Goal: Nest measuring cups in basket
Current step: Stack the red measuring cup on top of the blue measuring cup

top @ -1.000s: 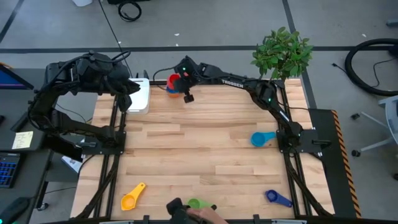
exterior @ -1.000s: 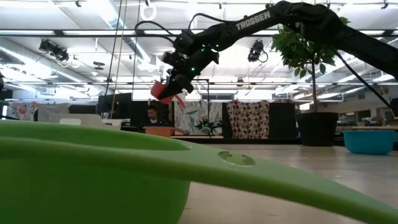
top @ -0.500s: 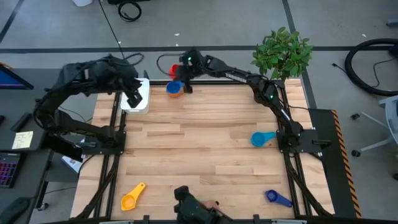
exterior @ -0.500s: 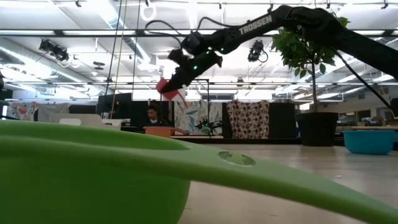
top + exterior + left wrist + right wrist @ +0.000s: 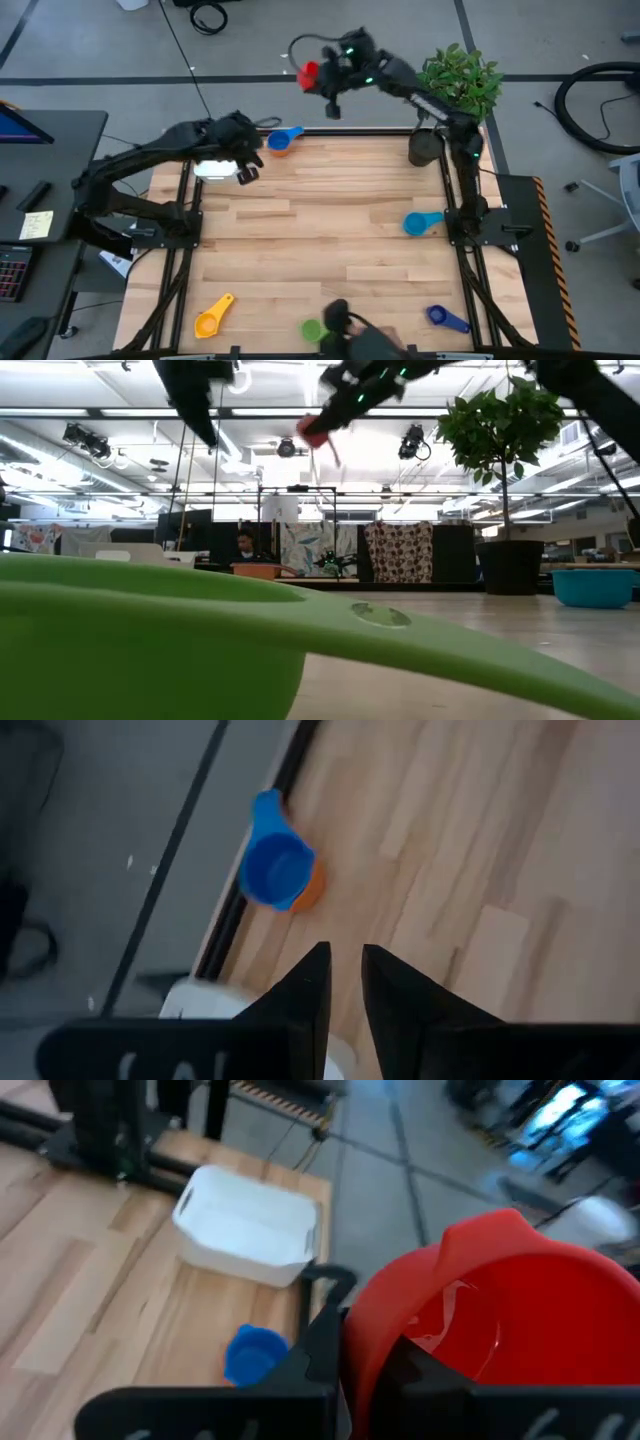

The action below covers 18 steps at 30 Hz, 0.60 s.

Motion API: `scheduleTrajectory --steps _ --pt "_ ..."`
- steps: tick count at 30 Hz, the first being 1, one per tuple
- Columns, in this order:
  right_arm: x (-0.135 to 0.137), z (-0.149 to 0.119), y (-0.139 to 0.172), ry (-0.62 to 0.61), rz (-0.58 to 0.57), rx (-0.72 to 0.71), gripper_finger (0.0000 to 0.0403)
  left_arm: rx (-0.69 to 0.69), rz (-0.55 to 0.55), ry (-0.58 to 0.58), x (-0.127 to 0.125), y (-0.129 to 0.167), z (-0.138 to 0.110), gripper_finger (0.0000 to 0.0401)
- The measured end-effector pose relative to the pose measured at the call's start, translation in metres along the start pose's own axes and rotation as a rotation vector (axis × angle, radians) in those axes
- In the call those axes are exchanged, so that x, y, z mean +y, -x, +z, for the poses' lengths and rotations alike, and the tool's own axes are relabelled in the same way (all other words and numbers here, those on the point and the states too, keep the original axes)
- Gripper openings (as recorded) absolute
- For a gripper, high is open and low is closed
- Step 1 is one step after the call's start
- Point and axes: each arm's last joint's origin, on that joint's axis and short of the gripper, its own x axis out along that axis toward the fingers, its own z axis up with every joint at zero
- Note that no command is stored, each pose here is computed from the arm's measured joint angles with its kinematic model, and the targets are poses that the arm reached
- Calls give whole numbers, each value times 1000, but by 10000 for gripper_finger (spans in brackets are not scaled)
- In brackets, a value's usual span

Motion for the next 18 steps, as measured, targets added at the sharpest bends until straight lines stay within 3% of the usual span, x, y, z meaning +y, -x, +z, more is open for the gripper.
scheduleTrajectory --steps 5,11,18 --pt "2 30 65 32 -61 -46 21 -38 37 -97 -6 -46 -12 66" --pt "5 46 125 54 -141 -61 21 -76 69 -107 -3 -80 -18 64" --pt "4 44 150 28 -185 -11 21 -41 -32 -106 4 -106 -21 8"
